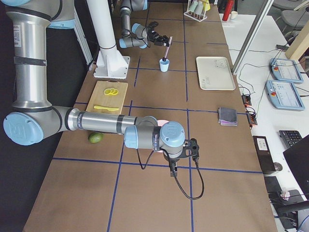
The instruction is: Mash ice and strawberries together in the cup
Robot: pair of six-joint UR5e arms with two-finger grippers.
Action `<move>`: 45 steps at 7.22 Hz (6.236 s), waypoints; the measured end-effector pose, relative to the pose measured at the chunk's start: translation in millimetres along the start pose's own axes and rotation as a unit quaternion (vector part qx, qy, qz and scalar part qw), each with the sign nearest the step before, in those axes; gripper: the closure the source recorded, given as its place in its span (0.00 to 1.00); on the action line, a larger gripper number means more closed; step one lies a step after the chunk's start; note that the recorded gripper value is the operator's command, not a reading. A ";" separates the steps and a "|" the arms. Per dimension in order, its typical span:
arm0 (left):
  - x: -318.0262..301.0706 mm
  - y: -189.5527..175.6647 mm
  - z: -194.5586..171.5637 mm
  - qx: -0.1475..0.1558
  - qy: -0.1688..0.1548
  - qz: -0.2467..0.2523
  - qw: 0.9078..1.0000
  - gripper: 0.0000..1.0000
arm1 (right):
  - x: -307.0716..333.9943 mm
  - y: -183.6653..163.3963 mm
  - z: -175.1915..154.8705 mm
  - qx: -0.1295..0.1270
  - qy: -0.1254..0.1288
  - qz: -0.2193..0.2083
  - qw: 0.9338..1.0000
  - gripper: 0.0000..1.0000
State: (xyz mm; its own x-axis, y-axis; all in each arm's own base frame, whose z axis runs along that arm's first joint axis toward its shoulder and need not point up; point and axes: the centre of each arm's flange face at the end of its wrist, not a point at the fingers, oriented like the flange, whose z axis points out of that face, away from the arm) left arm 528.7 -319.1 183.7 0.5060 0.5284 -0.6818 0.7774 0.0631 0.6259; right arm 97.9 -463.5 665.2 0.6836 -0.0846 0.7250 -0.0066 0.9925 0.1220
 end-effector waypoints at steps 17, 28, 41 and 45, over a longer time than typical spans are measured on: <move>-501.3 -118.9 -83.7 -0.508 -0.149 -0.282 0.800 1.00 | 2.9 -7.1 2.2 0.001 0.004 0.002 1.000 0.00; -638.5 -17.7 -227.8 -0.599 -0.230 -0.161 0.750 1.00 | 2.1 -9.0 2.8 0.001 0.006 -0.002 1.000 0.00; -638.3 -33.0 -240.9 -0.636 -0.149 -0.120 0.747 0.00 | -1.3 -15.1 -2.0 0.006 0.007 -0.012 1.000 0.00; -665.5 -139.6 -252.1 -0.664 -0.154 -0.078 0.727 0.00 | -5.6 -16.3 2.3 0.002 0.007 -0.012 1.000 0.00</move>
State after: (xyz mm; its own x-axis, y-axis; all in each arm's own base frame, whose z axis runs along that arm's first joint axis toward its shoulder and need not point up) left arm -10.7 -466.1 645.5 0.6694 0.2246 -0.7081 -0.1089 0.9726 0.2056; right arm 92.5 -479.5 660.7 0.6931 -0.1066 0.7129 0.0072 0.9900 0.1410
